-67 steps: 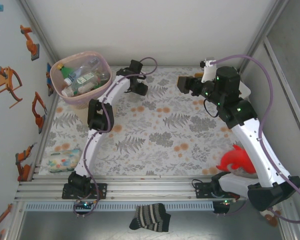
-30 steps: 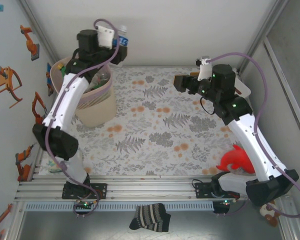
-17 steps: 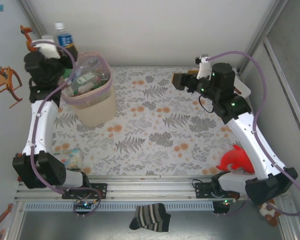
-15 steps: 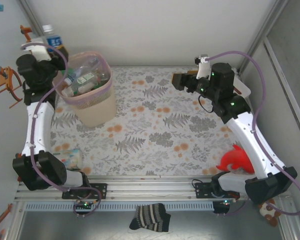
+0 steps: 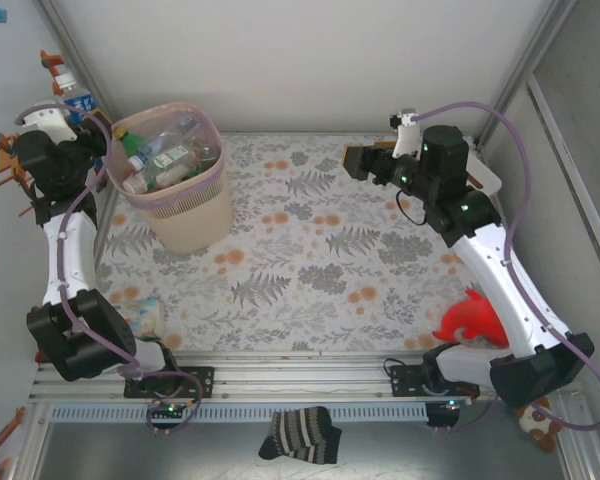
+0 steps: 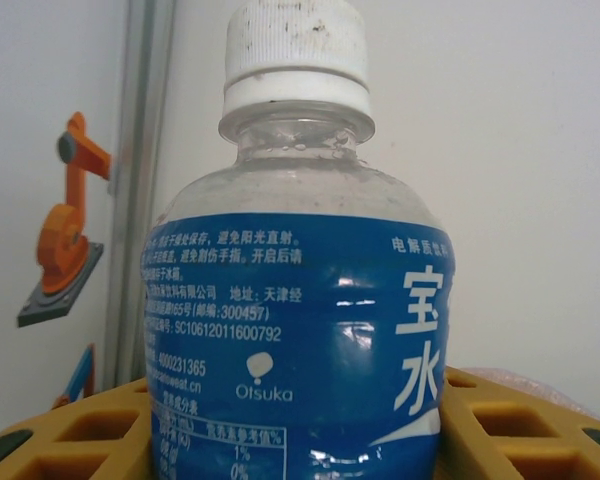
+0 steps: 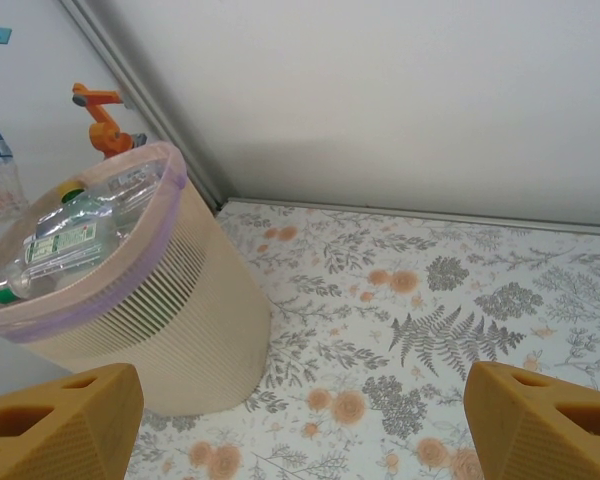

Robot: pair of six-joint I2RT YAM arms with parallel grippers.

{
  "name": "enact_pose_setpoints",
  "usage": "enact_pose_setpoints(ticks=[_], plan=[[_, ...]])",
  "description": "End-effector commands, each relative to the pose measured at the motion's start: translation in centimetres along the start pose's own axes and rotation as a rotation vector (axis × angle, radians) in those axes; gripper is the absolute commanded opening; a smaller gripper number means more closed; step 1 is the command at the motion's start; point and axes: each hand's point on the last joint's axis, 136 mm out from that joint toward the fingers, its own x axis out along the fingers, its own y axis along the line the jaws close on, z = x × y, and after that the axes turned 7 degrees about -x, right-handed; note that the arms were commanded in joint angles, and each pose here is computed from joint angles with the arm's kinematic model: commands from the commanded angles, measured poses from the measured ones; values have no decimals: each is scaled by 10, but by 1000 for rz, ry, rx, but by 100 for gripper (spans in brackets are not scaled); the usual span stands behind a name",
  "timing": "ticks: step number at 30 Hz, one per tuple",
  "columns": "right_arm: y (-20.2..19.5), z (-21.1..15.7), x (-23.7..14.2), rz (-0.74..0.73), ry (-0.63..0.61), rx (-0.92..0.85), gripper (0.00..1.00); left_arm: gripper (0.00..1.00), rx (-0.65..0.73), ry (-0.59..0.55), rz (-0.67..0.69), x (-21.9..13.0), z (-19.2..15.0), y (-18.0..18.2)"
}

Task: Put the plastic bottles in the bin

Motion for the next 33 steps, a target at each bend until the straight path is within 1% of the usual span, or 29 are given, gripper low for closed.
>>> enact_pose_setpoints(ticks=[1, 9, 13, 17, 19, 20, 21, 22, 25, 29, 31, 33], plan=[[3, 15, -5, 8, -46, -9, 83, 34, -13, 8, -94, 7, -11, -8], [1, 13, -3, 5, -44, -9, 83, 35, -50, 67, -177, 18, -46, -7], [1, 13, -1, 6, -42, -9, 83, 36, -49, 85, -182, 18, -58, -5], [1, 14, 0, 9, -43, -8, 83, 45, -40, 85, -176, 13, -67, -3], [2, 14, 1, 12, -43, -8, 83, 52, -35, 89, -172, 11, -69, -2], [2, 13, 1, 14, -41, -8, 83, 57, -31, 88, -169, 10, -69, -2], [2, 14, 1, 16, -44, -8, 83, 63, -28, 85, -160, 10, -68, -1], [2, 14, 1, 18, -43, -8, 83, 66, -21, 80, -158, 9, -65, -2], [3, 15, 1, 19, -46, -10, 83, 71, -2, 62, -175, 6, -53, -9], [3, 14, 1, 20, -47, -9, 83, 71, 4, 65, -199, 4, -44, -18], [3, 14, 1, 22, -47, -9, 83, 65, 10, 67, -210, 3, -40, -21], [3, 14, 1, 23, -48, -9, 83, 63, 13, 77, -215, 2, -38, -24]])
